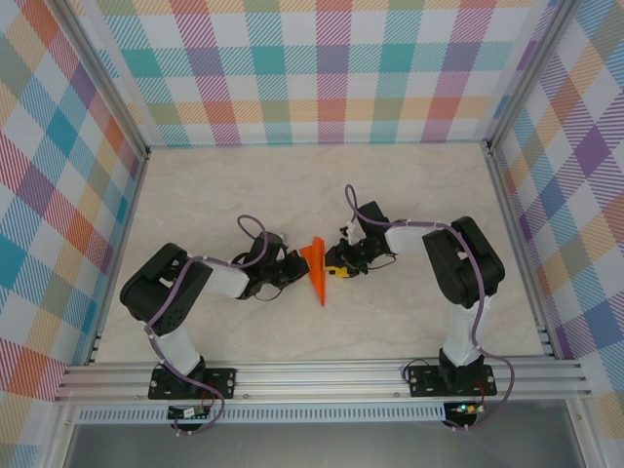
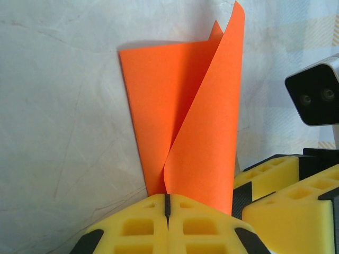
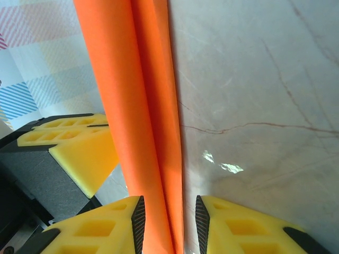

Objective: Fold a paper plane with a square sheet of paper (fold left side to right side)
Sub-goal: Fold the wing for the fifth time at the center of the table.

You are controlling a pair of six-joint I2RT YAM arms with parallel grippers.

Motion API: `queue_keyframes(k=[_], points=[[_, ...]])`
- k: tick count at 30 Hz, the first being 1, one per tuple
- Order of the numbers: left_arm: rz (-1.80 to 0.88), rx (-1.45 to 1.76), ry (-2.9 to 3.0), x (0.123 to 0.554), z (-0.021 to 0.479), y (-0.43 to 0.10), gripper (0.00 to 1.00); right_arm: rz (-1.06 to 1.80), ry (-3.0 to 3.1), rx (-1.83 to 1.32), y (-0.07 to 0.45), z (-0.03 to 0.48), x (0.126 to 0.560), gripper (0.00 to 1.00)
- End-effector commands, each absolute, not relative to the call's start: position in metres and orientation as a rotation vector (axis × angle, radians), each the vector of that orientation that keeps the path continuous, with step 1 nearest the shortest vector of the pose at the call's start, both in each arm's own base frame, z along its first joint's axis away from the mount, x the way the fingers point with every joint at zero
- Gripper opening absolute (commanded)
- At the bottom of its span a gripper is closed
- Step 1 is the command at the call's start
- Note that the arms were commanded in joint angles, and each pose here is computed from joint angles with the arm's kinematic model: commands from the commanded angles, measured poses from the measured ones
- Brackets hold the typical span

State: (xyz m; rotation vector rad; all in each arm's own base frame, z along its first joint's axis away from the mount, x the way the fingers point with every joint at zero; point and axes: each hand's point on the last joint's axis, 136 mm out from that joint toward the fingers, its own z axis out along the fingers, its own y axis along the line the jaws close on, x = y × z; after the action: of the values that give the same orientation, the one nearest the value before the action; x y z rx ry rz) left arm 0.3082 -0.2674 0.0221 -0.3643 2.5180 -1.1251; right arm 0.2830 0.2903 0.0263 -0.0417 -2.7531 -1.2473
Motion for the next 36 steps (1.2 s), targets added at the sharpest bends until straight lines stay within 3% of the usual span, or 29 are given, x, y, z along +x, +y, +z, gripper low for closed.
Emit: queue_keyframes(k=[1,7,14,19,36], points=[[-1.108,-0.361,2.519,0.313,0.014,-0.265,0.0,-1.159,-2.778,-0.036,0.283,0.012,0.271,0.34],[-1.116,-0.336,2.509,0.316,0.024,-0.267,0.0,-1.27,-2.762,-0.031,0.292,0.022,0.276,0.34],[-1.106,-0.33,2.52,0.315,0.022,-0.267,0.0,-1.404,-2.819,-0.026,0.297,0.057,0.301,0.53],[-1.105,-0.333,2.517,0.315,0.022,-0.266,0.0,-1.411,-2.82,-0.073,0.307,0.06,0.324,0.6],[-1.118,-0.328,2.512,0.316,0.025,-0.269,0.0,-1.283,-2.848,-0.104,0.315,0.041,0.342,0.65]])
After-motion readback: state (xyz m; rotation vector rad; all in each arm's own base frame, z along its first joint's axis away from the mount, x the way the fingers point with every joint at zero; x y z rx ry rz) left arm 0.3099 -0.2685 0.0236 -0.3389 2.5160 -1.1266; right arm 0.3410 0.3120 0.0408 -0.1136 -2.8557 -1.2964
